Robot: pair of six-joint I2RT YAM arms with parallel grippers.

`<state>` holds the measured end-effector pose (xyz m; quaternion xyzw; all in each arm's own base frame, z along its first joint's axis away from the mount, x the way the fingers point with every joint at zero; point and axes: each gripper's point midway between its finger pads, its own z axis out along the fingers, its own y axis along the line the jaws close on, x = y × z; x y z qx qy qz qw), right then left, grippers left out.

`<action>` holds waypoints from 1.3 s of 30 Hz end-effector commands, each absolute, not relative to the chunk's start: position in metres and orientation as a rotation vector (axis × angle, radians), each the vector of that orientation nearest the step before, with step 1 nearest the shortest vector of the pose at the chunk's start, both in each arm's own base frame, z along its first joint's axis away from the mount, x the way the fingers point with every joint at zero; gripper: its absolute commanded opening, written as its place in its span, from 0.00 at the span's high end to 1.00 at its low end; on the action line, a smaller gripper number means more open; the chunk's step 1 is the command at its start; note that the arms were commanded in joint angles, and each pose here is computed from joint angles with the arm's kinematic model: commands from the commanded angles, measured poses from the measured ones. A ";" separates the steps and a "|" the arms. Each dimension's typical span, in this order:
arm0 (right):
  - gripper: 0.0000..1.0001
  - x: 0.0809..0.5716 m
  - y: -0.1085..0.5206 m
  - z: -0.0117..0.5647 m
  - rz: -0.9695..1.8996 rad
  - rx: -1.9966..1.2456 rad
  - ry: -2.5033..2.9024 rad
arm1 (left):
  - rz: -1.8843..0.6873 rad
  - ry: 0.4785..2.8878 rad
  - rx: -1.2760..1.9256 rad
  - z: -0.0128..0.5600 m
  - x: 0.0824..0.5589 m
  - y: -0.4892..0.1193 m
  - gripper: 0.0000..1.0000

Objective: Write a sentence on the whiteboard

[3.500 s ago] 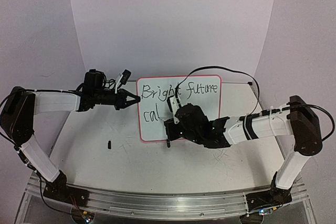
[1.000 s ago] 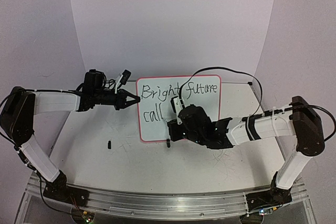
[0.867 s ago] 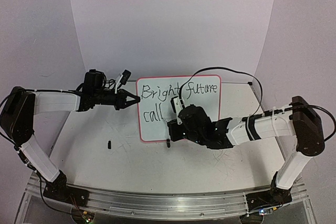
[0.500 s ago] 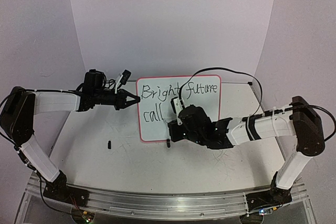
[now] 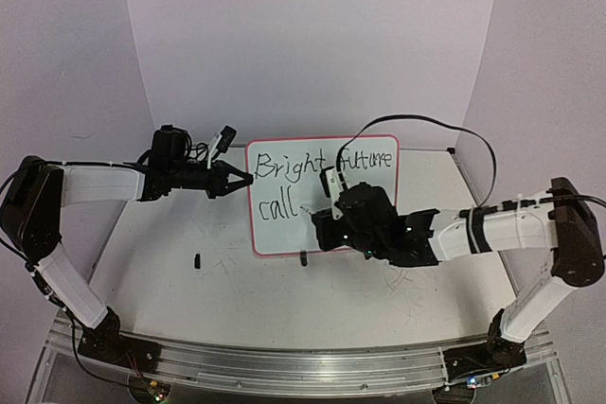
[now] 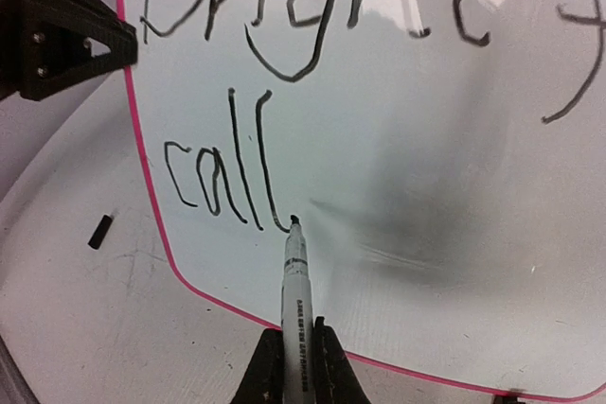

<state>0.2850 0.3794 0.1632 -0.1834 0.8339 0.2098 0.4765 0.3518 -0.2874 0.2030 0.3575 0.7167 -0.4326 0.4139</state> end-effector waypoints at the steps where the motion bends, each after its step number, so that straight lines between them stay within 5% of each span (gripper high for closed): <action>1: 1.00 0.264 0.371 0.239 0.708 -0.452 1.839 | -0.978 1.643 0.927 0.243 0.362 -0.285 1.00; 39: 1.00 0.276 0.388 0.202 0.608 -0.465 1.897 | -0.967 1.646 0.924 0.243 0.362 -0.283 1.00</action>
